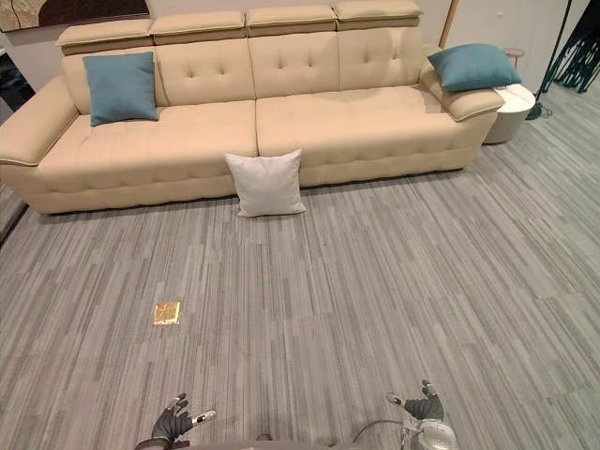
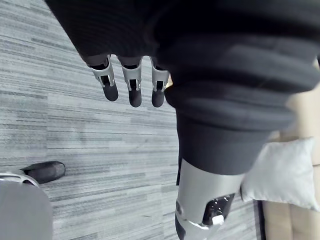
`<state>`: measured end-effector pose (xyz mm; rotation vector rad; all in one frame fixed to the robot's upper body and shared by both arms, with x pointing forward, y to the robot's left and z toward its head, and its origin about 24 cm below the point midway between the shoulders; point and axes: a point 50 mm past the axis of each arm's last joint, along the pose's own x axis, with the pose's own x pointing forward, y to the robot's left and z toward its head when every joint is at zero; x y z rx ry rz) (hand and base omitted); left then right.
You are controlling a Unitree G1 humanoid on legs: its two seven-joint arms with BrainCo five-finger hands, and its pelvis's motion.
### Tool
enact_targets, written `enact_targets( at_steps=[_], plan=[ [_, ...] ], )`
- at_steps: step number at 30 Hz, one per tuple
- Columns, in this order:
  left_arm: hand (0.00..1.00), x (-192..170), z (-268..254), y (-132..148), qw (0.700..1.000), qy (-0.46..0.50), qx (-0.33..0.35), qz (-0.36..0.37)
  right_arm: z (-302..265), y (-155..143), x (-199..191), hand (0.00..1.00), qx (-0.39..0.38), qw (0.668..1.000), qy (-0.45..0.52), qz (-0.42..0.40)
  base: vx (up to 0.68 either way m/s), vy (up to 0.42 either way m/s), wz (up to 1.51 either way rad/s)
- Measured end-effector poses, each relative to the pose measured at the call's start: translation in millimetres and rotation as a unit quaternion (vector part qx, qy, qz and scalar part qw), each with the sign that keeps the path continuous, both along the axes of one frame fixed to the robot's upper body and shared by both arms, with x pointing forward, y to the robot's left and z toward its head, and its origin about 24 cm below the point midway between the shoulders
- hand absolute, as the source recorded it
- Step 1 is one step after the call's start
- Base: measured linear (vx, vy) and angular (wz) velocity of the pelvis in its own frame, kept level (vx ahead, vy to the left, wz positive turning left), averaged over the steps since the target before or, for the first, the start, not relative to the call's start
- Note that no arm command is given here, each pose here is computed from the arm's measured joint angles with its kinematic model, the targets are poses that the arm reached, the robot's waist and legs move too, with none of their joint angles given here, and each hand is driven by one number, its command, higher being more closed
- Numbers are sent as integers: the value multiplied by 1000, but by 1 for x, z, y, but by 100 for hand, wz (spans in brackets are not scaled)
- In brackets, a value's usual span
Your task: Pick up cushions and gather them together orderly.
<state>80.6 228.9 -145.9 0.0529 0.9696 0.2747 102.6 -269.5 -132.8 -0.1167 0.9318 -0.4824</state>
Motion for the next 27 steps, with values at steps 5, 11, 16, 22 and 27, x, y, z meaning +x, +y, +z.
enact_targets(
  at_steps=[5,11,16,22,27],
  plan=[
    [0,0,2,9,1000,4,15,-11,2,-7,-1,0,-9,1000,4,1,38,0,4],
    [0,4,4,15,1000,-1,24,-14,8,-9,17,0,-18,999,-11,25,126,-9,0],
    [0,9,6,16,999,-9,26,-16,12,-11,29,0,-26,999,-23,33,80,-15,2],
    [0,26,14,16,998,-44,31,-21,19,-10,47,0,-28,998,-46,40,-15,-12,-9],
    [0,37,20,11,997,-75,15,-2,24,-9,57,0,-30,997,-63,33,36,48,-25]
  ],
)
